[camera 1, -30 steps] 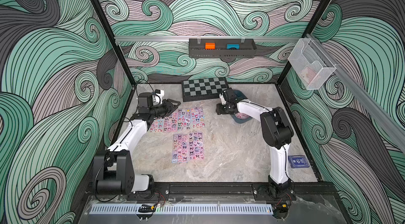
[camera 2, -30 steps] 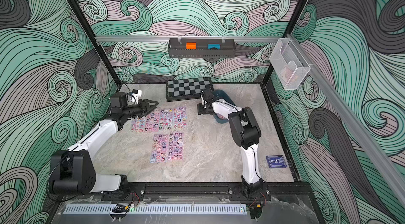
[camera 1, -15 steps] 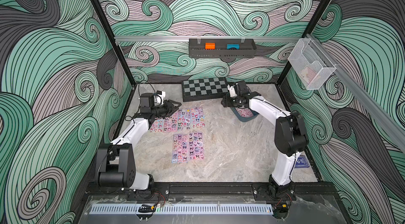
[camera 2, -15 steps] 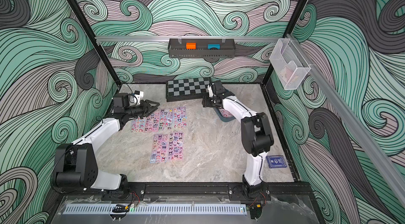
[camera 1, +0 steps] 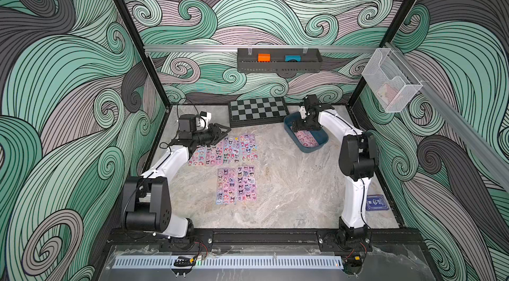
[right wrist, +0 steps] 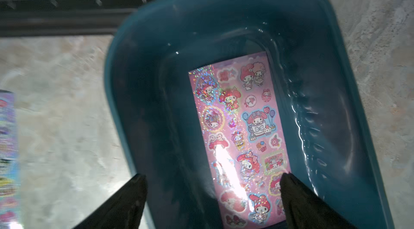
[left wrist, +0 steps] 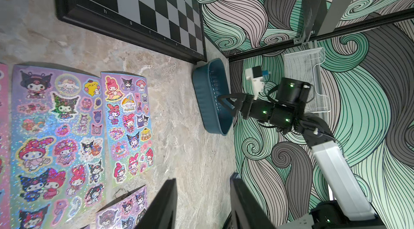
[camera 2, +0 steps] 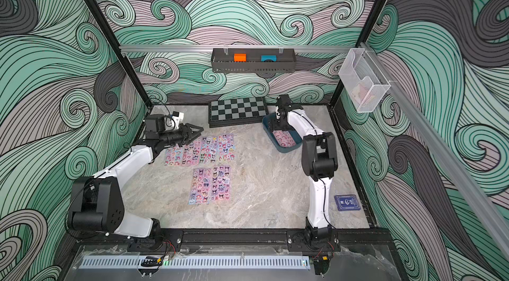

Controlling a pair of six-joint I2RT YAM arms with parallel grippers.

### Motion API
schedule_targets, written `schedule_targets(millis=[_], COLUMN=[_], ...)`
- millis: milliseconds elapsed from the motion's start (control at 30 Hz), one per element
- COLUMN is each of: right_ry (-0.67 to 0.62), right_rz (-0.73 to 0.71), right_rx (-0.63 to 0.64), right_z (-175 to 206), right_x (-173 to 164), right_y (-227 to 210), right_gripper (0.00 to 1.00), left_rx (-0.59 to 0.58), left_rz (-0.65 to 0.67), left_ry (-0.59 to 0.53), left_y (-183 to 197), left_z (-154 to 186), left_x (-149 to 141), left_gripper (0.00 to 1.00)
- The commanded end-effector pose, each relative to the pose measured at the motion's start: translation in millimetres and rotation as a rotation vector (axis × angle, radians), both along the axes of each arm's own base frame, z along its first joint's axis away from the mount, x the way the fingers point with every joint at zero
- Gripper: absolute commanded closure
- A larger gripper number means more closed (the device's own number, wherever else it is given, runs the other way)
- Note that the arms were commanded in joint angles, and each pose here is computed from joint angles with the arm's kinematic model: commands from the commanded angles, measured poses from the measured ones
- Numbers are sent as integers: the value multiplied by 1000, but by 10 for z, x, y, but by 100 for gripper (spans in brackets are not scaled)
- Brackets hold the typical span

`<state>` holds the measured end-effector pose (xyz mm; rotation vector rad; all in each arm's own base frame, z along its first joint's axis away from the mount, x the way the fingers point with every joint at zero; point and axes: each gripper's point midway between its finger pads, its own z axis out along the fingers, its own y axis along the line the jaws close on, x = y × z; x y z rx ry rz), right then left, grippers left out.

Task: Take the stickers out of the storage box
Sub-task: Pick up the sticker from the storage box.

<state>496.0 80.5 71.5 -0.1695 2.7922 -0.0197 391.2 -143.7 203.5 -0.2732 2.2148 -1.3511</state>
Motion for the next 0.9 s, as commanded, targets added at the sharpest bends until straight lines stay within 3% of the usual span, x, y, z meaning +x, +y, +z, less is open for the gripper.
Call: schedule_targets(millis=[0,567,667,867], right_ry=[56,255,269,249], right_rz=[29,-9,-30,-61], right_rx=[-133,-27,-19,-28], right_z=[-42,-803,-863,-752], right_x=[-27,56,40,53], right_y=[-199,-299,-373,-449], right_gripper=[1,2,7,30], left_rx=[0,4,5,1], left_rz=[-45,-63,-62,-63], left_ry=[-25,-21,-21,-15], left_y=[-68,-127,-125,-141], left_z=[72,47,50,33], left_x=[32,42,47,58], left_gripper=[56,56,56,56])
